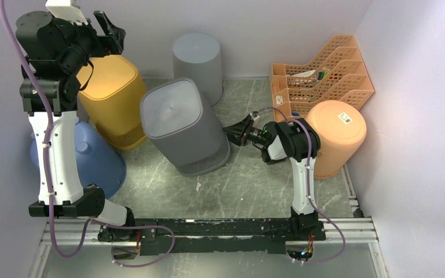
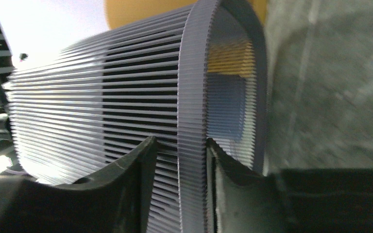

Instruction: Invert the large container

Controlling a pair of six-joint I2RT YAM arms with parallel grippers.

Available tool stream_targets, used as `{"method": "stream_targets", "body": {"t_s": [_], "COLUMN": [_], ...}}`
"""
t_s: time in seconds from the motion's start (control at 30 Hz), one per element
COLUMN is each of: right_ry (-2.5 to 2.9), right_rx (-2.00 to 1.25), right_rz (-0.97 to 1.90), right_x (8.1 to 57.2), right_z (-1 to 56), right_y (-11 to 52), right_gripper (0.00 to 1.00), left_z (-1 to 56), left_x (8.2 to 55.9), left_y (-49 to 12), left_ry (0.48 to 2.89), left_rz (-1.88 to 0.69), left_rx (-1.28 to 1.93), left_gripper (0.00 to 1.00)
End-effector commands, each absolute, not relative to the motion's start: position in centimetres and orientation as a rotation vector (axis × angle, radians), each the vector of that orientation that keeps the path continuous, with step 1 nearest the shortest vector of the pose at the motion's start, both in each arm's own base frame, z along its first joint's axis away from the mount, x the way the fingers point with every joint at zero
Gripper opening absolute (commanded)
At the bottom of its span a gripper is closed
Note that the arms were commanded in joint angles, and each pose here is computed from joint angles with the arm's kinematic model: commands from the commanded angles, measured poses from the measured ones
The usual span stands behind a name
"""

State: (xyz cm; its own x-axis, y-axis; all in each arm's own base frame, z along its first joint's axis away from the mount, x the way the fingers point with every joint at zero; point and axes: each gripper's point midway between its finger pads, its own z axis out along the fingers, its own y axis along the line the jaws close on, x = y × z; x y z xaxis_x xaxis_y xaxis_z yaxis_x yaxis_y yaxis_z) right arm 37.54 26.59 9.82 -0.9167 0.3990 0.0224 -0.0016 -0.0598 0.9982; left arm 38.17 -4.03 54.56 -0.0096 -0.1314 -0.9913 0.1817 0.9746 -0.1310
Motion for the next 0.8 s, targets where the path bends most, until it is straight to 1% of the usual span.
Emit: {"method": "stream_targets", "body": {"t_s": [0.0, 0.07, 0.1, 0.13, 0.17, 0.3, 0.6, 0.7, 0.77], "right_ry": [1.731, 1.726, 1.728, 1.728, 1.726, 1.705, 1.595, 1.697, 1.793], "right_rx": [0.135, 0.127, 0.121, 0.121, 0.122, 0.108, 0.058, 0.056, 0.026], "right_rz": [2.009, 2.003, 2.008, 2.009, 2.011, 2.019, 2.000, 1.904, 1.772], "right_x": [37.1, 37.4, 37.5, 37.8, 38.2, 40.2, 45.0, 46.5, 47.2], "right_z": [11.9, 11.8, 11.7, 11.5, 11.4, 11.3, 14.3, 14.0, 13.1], "right_y": [24.9, 24.8, 24.9, 24.9, 24.9, 25.1, 25.1, 25.4, 25.5], "right_gripper": [0.48, 0.54, 0.64, 0.91, 0.99, 1.00, 1.00, 1.00, 1.00], "left_z": [55.0, 54.8, 54.7, 54.5, 54.3, 52.9, 50.4, 49.5, 48.9], "left_x": [38.2, 38.4, 38.4, 38.5, 38.7, 39.8, 41.6, 42.3, 42.7], "left_y": [-4.1, -4.2, -4.3, -4.4, -4.6, -5.3, -6.0, -6.3, -6.3], "left_ry": [1.531, 1.537, 1.535, 1.537, 1.540, 1.569, 1.604, 1.621, 1.633], "left_rz": [-0.223, -0.223, -0.226, -0.230, -0.234, -0.242, -0.238, -0.239, -0.231], "left_rx": [0.045, 0.047, 0.049, 0.050, 0.052, 0.063, 0.078, 0.086, 0.089], "left_gripper": [0.94, 0.94, 0.94, 0.94, 0.94, 0.95, 0.95, 0.95, 0.95]}}
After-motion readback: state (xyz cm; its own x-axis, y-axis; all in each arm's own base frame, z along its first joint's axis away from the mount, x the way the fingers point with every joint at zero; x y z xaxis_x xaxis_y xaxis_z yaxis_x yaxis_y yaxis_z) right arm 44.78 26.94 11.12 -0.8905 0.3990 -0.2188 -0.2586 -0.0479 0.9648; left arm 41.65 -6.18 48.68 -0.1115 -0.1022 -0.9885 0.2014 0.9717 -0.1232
